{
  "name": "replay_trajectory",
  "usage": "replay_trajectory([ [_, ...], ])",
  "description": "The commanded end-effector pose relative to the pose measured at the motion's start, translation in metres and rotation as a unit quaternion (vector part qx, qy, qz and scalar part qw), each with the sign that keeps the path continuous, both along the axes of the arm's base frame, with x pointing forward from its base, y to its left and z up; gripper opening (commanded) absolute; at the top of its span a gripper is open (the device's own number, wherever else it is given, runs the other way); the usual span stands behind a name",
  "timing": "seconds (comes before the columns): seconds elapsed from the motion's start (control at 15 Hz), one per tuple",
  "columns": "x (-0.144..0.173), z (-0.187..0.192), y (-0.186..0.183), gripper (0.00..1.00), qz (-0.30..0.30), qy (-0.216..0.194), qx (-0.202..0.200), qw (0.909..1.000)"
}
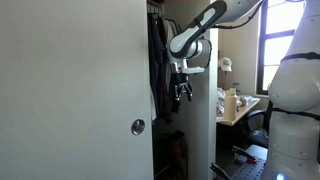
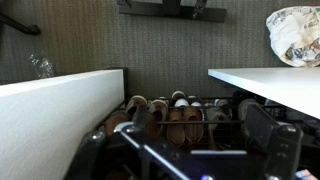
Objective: Move the hanger with the black and white shirt to the right
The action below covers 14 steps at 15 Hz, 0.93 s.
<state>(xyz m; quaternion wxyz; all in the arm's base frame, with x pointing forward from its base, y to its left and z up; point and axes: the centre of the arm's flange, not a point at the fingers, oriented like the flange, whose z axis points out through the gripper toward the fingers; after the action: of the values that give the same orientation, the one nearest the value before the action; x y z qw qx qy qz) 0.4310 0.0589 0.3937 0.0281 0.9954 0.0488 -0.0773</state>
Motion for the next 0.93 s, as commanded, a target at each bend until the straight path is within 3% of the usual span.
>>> replay_trajectory([
  [0.0, 0.0, 0.0, 0.0, 1.0, 0.0, 0.0, 0.0, 1.0],
  [0.27, 0.0, 0.0, 0.0, 1.0, 0.0, 0.0, 0.0, 1.0],
  [0.4, 0.006, 0.02, 0.008, 1.0, 0.006, -0.017, -0.02, 0.9996],
  [0.67, 0.025, 0.096, 0.037, 1.0, 0.037, -0.074, -0.071, 0.994],
  [0.87, 0.027, 0.17, 0.061, 1.0, 0.063, -0.135, -0.114, 0.9823],
])
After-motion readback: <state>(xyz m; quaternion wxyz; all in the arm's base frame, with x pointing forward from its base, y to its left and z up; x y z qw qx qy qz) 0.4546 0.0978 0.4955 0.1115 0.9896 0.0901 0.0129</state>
